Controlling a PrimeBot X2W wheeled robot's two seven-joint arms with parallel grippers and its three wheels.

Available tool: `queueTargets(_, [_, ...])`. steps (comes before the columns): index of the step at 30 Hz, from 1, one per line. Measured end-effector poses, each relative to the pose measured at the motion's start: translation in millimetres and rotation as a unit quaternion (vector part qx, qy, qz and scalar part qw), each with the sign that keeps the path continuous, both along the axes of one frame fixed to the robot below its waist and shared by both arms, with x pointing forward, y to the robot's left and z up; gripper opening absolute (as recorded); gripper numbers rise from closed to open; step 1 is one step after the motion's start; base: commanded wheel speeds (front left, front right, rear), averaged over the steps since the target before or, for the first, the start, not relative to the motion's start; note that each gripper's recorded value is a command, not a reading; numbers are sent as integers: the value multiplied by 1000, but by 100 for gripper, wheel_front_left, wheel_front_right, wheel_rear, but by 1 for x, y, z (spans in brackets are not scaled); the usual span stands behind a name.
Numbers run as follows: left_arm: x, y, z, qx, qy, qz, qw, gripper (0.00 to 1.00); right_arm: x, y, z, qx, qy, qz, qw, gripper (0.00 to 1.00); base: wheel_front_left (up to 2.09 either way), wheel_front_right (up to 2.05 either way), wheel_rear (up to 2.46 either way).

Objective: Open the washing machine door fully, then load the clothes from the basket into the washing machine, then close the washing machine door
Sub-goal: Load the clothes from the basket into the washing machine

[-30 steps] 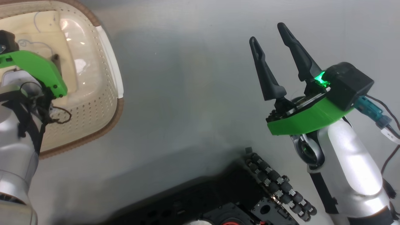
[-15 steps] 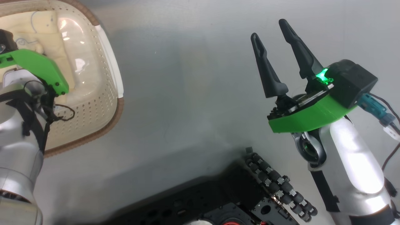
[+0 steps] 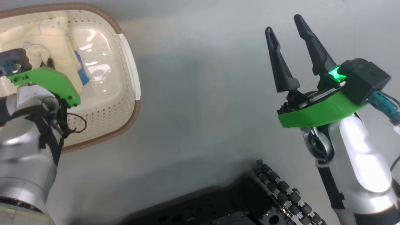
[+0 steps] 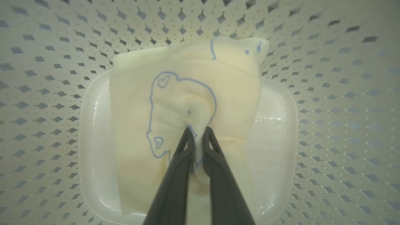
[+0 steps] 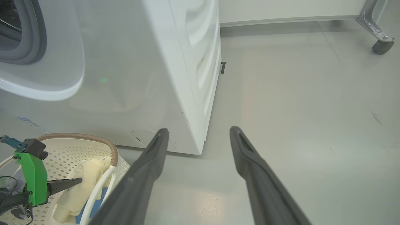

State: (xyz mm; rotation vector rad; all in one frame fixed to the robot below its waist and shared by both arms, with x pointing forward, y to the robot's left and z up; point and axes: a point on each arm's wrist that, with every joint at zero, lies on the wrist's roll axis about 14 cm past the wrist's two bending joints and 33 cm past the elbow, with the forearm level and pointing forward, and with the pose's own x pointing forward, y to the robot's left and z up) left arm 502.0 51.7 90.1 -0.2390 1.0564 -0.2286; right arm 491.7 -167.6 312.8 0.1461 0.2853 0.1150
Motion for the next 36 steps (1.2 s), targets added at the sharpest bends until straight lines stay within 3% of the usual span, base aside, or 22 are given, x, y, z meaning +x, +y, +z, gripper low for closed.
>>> queueTargets(15, [26,27,87,20,-130,36,991,0,-3,-2,46,-17,-46,-6,999,100,0,0,0])
queueTargets(26, [23,48,189,24,-263,71,962,0,-21,-1,89,-22,-74,-11,997,100,0,0,0])
queueTargets(36, [1,68,285,26,-373,94,923,0,-47,3,120,-27,-83,-7,996,100,0,0,0])
